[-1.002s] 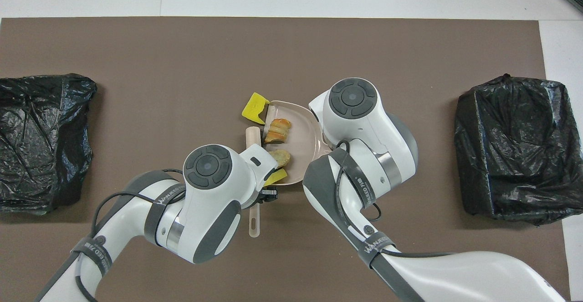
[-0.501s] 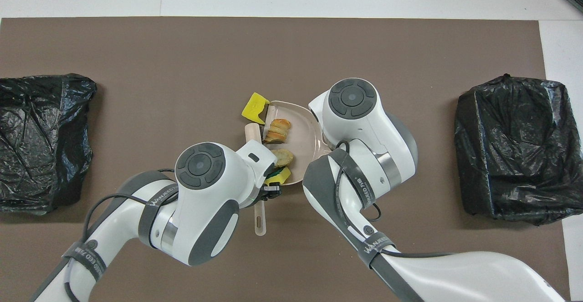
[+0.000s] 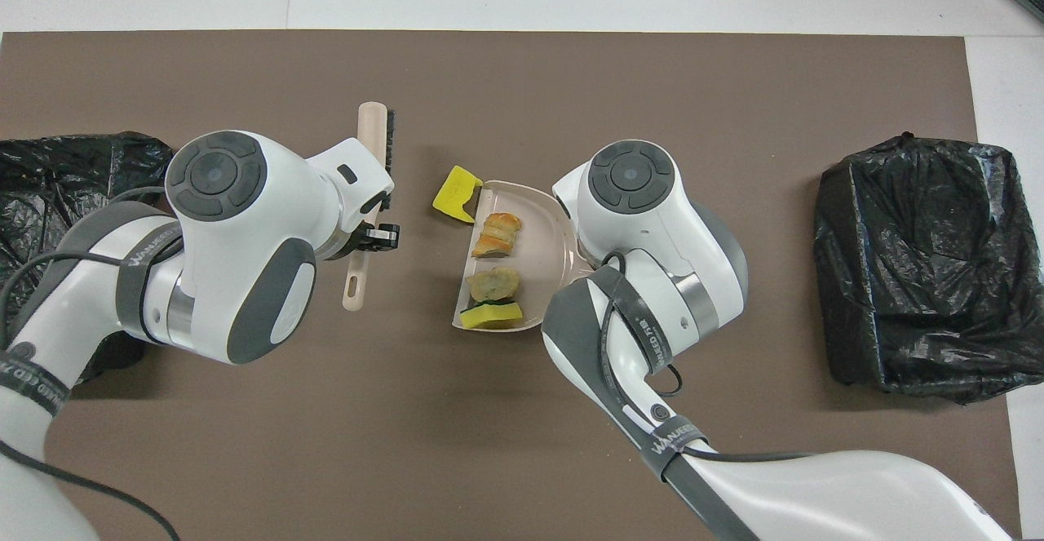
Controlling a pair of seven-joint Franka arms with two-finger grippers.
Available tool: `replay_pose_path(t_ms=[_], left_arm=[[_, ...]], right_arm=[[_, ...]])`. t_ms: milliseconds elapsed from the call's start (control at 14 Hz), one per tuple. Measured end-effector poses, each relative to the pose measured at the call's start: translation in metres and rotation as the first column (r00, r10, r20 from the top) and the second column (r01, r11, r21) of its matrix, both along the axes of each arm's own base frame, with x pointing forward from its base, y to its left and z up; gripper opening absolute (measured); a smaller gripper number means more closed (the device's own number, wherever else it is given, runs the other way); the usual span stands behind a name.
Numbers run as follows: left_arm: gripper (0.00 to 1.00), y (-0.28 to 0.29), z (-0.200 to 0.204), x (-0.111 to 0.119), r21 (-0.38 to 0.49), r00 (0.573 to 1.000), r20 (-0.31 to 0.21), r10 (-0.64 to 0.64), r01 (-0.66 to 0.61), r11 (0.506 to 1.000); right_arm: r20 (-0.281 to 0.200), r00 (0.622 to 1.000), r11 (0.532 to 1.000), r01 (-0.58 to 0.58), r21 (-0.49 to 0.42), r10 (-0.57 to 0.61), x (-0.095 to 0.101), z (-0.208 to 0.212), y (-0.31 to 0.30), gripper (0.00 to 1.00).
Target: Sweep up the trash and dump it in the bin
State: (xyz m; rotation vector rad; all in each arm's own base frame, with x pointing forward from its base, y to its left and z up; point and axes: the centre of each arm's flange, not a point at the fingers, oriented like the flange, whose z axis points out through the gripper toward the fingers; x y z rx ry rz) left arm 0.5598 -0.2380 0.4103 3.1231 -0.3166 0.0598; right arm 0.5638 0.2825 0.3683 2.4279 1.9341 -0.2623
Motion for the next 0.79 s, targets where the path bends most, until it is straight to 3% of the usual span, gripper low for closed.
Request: replay_pose_path(t_ms=[286, 501, 787], left_arm=[[0.26, -0.010, -0.040, 0.008, 0.064, 0.990, -0.035, -0.138, 0.140, 0.988], [0.26, -0.036, -0.050, -0.010, 0.073, 0.973, -0.084, -0.213, 0.219, 0.973], [0.26, -0.063, -0.053, -0.045, 0.103, 0.942, -0.202, -0.267, 0.292, 0.951]], right_arm=[[0.000, 1.000, 1.000, 0.000, 0.000, 0.000, 0.000, 0.000, 0.000, 0.31], [0.000, 1.000, 1.000, 0.000, 0.000, 0.000, 0.000, 0.000, 0.000, 0.31], [0.000, 1.000, 1.000, 0.000, 0.000, 0.000, 0.000, 0.000, 0.000, 0.31]])
